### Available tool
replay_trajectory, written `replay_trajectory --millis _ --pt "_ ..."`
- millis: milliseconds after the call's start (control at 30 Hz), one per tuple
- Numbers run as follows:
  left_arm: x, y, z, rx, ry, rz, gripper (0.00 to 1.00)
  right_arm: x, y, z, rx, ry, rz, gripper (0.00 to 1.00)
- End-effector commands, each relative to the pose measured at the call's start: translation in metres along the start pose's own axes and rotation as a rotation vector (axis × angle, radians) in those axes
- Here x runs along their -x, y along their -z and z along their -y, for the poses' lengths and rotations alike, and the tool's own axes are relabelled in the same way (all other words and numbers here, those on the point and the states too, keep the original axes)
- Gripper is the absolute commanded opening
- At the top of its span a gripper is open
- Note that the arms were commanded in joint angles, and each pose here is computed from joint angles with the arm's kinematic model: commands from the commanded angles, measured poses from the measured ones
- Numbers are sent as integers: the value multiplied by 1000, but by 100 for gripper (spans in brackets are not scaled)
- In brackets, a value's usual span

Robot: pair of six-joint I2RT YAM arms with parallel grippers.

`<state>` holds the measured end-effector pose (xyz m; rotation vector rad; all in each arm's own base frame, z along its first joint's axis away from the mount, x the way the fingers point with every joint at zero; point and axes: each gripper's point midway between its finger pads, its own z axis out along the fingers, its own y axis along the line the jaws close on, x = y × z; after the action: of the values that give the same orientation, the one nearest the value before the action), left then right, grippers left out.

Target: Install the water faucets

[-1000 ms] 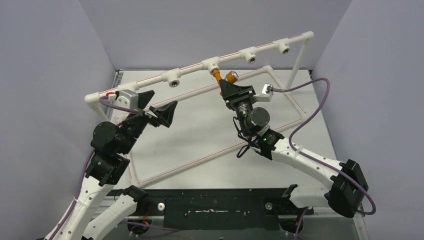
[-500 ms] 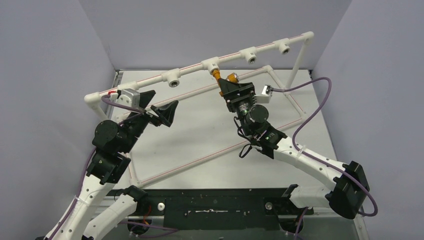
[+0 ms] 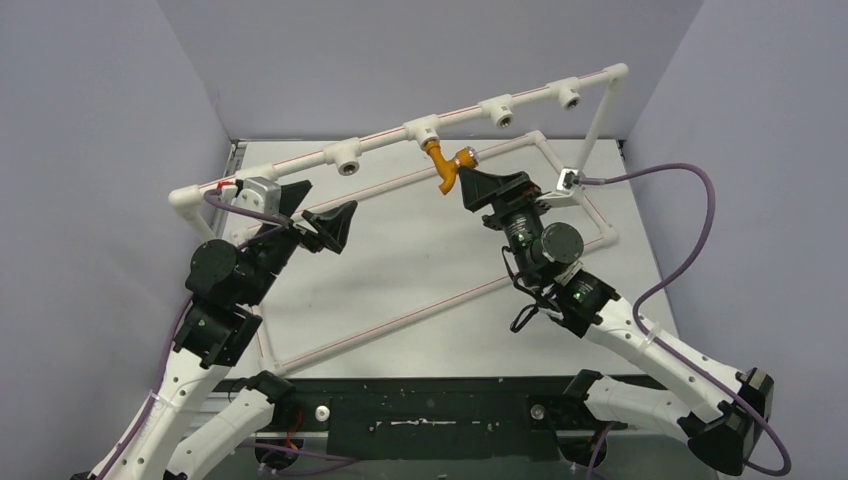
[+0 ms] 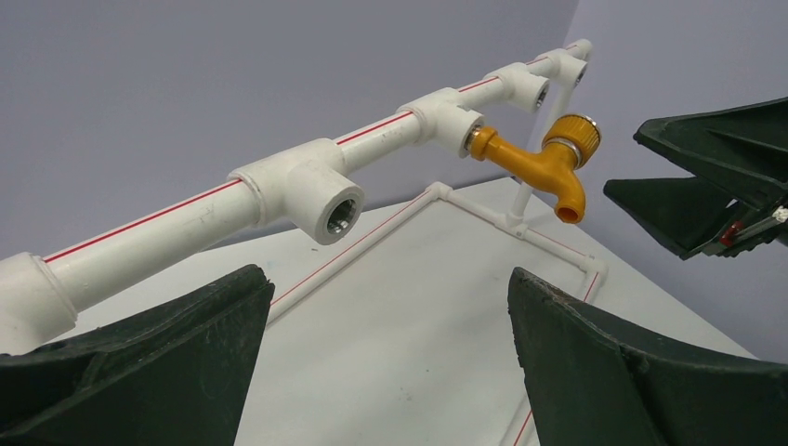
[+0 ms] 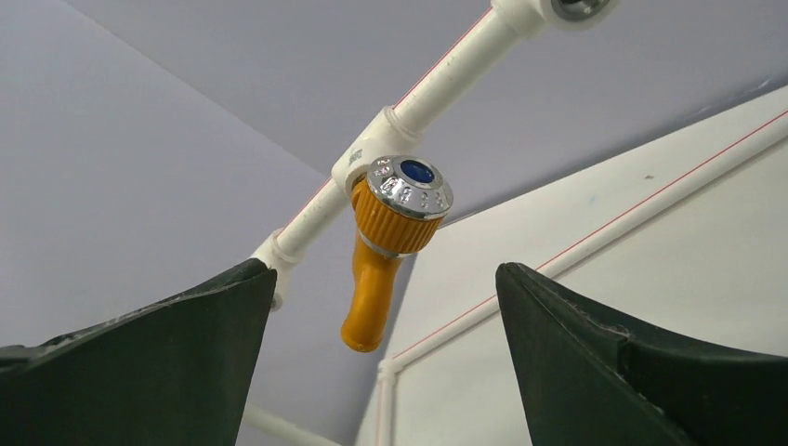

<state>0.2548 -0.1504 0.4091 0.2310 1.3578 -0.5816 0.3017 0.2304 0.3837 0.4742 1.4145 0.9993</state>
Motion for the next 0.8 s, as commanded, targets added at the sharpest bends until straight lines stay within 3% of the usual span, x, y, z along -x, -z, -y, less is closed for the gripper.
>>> replay_trajectory --millis 0,500,667,767 --pt "27 1 7 -18 11 66 97 33 6 -11 30 281 50 93" --pt "31 4 9 -25 12 77 97 41 19 -68 479 1361 -5 92" --pt "31 5 8 -22 13 78 97 21 26 -65 655 1711 -77 93" --pt "32 5 8 -22 13 81 97 22 24 -60 651 1903 -68 94"
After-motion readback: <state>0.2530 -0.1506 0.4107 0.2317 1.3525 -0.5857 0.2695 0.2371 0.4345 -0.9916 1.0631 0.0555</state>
